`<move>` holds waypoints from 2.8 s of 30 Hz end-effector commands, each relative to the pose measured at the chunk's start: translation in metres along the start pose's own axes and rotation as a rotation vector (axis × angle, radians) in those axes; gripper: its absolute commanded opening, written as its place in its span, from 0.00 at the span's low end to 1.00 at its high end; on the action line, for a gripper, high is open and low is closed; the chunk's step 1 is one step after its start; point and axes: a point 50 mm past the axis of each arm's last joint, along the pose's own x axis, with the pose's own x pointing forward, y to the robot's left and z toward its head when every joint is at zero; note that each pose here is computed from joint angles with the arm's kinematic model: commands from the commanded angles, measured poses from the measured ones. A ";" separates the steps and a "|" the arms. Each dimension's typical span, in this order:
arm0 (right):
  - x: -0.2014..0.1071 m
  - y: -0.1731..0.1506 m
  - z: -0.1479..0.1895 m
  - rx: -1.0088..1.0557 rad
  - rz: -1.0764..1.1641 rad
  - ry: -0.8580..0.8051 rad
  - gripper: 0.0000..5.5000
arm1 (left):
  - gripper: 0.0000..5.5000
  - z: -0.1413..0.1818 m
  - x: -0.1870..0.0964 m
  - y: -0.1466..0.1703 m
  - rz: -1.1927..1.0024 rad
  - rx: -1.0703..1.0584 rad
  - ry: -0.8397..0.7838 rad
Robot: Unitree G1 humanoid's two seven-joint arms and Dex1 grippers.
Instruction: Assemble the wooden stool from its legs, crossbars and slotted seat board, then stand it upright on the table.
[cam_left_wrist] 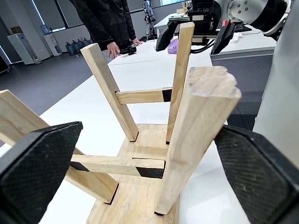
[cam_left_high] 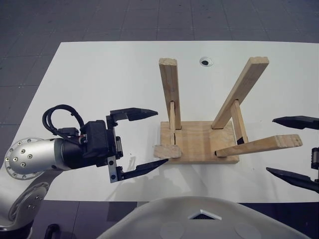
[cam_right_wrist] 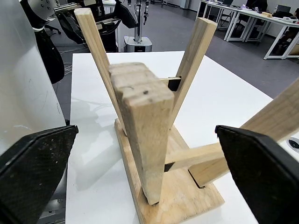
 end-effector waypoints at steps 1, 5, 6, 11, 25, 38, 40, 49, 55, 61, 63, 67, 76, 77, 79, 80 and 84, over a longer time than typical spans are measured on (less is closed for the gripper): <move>0.008 0.000 0.008 0.009 0.062 -0.006 0.89 | 0.93 0.000 0.004 -0.001 -0.025 -0.006 -0.003; 0.014 -0.006 0.005 0.033 0.086 -0.015 0.77 | 0.88 0.004 0.011 -0.005 -0.061 -0.045 -0.047; 0.015 -0.007 0.004 0.039 0.091 -0.018 0.72 | 0.84 0.004 0.012 -0.006 -0.067 -0.051 -0.051; 0.022 -0.009 0.001 0.057 0.113 -0.016 0.58 | 0.71 0.003 0.015 -0.005 -0.069 -0.062 -0.054; 0.042 -0.004 0.002 0.033 0.202 0.006 0.22 | 0.30 -0.001 0.018 -0.009 -0.122 -0.075 -0.038; 0.059 0.000 0.004 0.012 0.279 -0.004 0.21 | 0.23 -0.002 0.006 -0.020 -0.199 -0.039 0.001; 0.056 -0.001 0.006 -0.002 0.270 -0.008 0.21 | 0.22 -0.002 0.002 -0.021 -0.198 -0.022 0.002; 0.047 -0.008 0.004 -0.158 0.086 -0.015 0.21 | 0.22 -0.007 -0.001 -0.010 -0.090 0.037 -0.001; 0.053 -0.012 -0.004 -0.161 -0.034 0.067 0.21 | 0.22 -0.009 0.003 -0.008 -0.048 0.021 0.022; 0.058 -0.006 -0.009 -0.126 0.016 0.113 0.21 | 0.22 -0.015 0.005 -0.007 -0.059 -0.035 0.080; 0.061 0.000 -0.010 -0.081 0.090 0.076 0.21 | 0.22 -0.016 0.006 -0.008 -0.083 -0.063 0.075; 0.060 -0.006 -0.011 -0.026 0.106 0.082 0.21 | 0.22 -0.014 0.007 -0.009 -0.113 -0.095 0.013; 0.062 -0.008 -0.017 0.055 0.114 0.084 0.21 | 0.22 -0.015 0.007 -0.004 -0.099 -0.159 -0.038; 0.063 -0.007 -0.019 0.071 0.119 0.091 0.21 | 0.22 -0.016 0.008 -0.004 -0.101 -0.176 -0.035; 0.064 -0.008 -0.019 0.117 0.120 0.087 0.21 | 0.22 -0.017 0.009 -0.005 -0.117 -0.222 -0.025; 0.064 -0.009 -0.019 0.140 0.121 0.086 0.21 | 0.22 -0.017 0.009 -0.005 -0.133 -0.257 -0.017; 0.066 -0.009 -0.017 0.292 0.161 0.107 0.21 | 0.22 -0.015 0.011 -0.006 -0.225 -0.431 -0.016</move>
